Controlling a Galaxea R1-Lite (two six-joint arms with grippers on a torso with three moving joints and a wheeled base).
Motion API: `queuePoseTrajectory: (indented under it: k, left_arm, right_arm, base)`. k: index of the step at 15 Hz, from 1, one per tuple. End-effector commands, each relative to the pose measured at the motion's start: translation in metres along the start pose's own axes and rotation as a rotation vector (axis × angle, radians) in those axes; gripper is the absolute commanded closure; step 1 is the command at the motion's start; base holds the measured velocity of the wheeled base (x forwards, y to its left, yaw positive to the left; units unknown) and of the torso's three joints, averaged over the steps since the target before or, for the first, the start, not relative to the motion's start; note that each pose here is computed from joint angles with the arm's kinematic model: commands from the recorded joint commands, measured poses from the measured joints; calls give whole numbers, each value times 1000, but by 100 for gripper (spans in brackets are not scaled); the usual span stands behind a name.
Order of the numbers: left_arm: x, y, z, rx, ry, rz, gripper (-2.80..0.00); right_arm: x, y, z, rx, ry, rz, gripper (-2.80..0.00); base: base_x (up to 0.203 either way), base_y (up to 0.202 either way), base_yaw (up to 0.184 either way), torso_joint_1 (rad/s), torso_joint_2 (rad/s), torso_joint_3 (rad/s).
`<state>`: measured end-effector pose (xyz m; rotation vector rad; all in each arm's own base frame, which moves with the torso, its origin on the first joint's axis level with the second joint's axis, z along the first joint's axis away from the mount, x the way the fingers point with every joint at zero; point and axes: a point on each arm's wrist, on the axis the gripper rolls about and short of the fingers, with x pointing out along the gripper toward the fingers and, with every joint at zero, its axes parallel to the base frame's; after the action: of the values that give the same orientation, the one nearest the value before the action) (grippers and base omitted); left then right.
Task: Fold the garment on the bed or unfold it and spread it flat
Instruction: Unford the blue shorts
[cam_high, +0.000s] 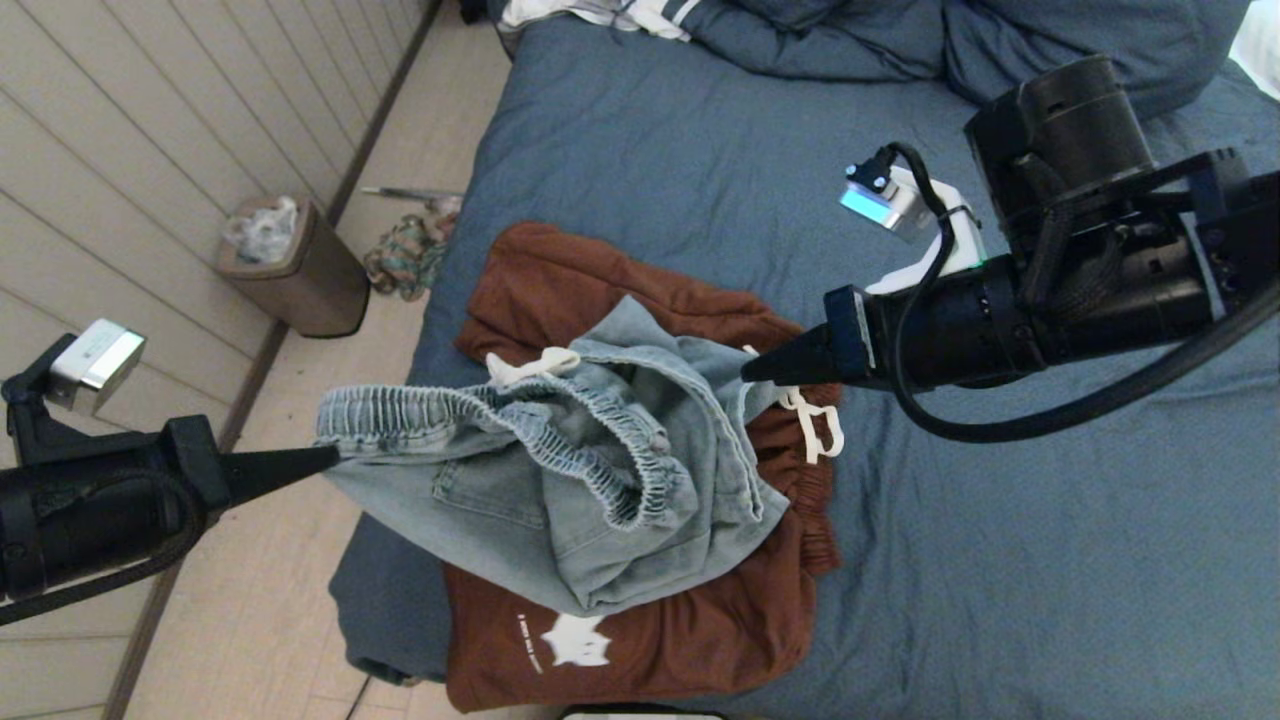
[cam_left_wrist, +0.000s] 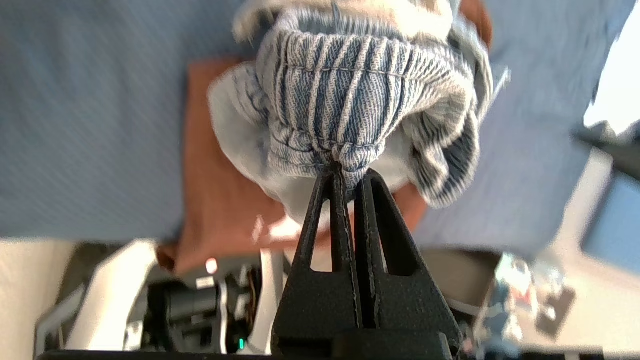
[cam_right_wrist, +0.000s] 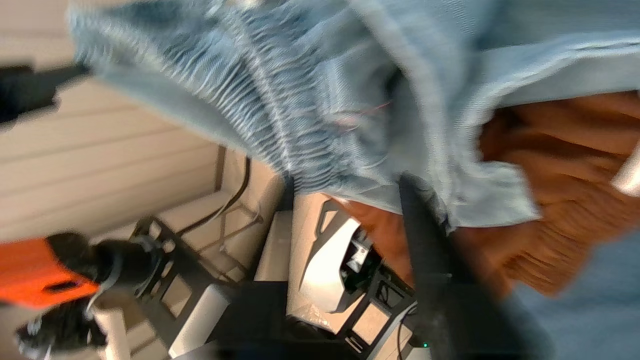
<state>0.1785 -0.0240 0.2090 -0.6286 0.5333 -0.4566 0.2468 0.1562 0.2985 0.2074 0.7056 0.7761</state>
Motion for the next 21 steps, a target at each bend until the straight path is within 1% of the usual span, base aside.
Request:
queuePoseTrajectory:
  k: [1, 3, 5, 8, 10, 11, 15, 19, 21]
  left_arm:
    - [4, 9, 8, -22, -24, 30, 0]
    - [8, 19, 13, -38, -32, 40, 0]
    - [4, 26, 18, -51, -41, 24, 0]
    - [-3, 34, 22, -70, -49, 12, 0]
    - [-3, 35, 21, -75, -42, 10, 0]
    - [-3, 35, 20, -75, -43, 10, 0]
    - [-5, 34, 20, -72, -47, 8, 0]
    - [-7, 32, 20, -67, -53, 4, 0]
    - [-9, 33, 22, -68, -66, 8, 0]
  right_arm:
    - [28, 9, -4, -13, 63, 32, 0]
    - [54, 9, -5, -11, 109, 39, 0]
    - [74, 8, -8, -8, 147, 39, 0]
    - [103, -5, -14, 14, 200, 16, 0]
    - [120, -15, -19, 32, 233, -2, 0]
    - [126, -23, -19, 45, 241, -19, 0]
    - [135, -71, -11, 107, 205, -91, 0]
    - [121, -105, 1, 163, 153, -154, 0]
    - [109, -126, 2, 200, 138, -194, 0]
  base:
    - [0, 0, 0, 0, 0, 0]
    - [0, 0, 0, 0, 0, 0]
    - [0, 0, 0, 0, 0, 0]
    - [0, 0, 0, 0, 0, 0]
    - [0, 0, 0, 0, 0, 0]
    - [0, 0, 0, 0, 0, 0]
    - [0, 0, 0, 0, 0, 0]
    - [0, 0, 0, 0, 0, 0]
    - [0, 0, 0, 0, 0, 0]
